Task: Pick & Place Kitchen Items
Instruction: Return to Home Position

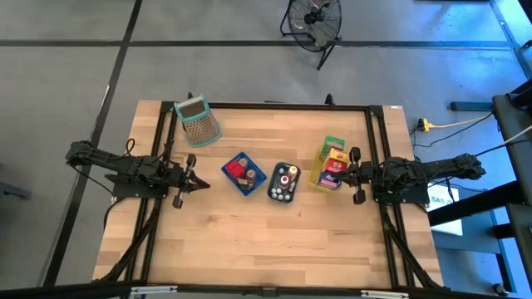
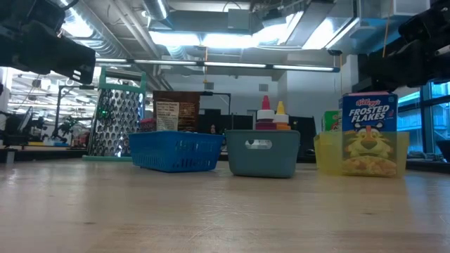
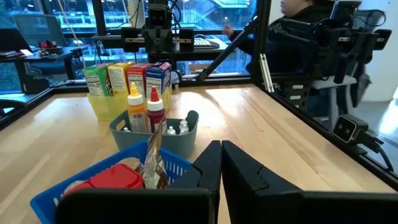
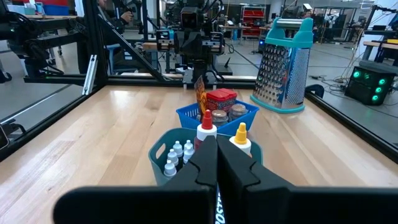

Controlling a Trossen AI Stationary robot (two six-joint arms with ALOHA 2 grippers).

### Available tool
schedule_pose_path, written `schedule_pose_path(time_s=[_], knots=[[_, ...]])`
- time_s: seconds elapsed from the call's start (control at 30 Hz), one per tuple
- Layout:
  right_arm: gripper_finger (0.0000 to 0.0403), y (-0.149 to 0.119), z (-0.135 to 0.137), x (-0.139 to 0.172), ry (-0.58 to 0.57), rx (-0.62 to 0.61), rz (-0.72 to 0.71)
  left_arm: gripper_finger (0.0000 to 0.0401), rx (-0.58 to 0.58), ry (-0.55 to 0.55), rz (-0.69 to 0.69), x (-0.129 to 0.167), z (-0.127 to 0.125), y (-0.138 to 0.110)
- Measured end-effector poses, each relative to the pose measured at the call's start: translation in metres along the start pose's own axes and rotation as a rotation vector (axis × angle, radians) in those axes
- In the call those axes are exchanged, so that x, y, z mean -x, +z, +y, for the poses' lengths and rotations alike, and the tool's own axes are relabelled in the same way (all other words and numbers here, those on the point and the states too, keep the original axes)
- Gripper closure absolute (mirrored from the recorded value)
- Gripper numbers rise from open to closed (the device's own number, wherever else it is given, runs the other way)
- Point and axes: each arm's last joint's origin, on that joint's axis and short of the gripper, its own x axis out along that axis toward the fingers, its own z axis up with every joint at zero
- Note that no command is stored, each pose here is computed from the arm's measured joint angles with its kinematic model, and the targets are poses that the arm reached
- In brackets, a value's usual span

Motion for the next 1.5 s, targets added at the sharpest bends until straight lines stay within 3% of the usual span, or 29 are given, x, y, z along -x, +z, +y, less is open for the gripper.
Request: schedule_pose_path(time_s=[1.5], knots=[[0.0400,0.0000,0.0000,0.0000,0.000,0.000,0.000,0.0394,0.000,0.000,0.000,0.0000,0.0000,-0.0001]])
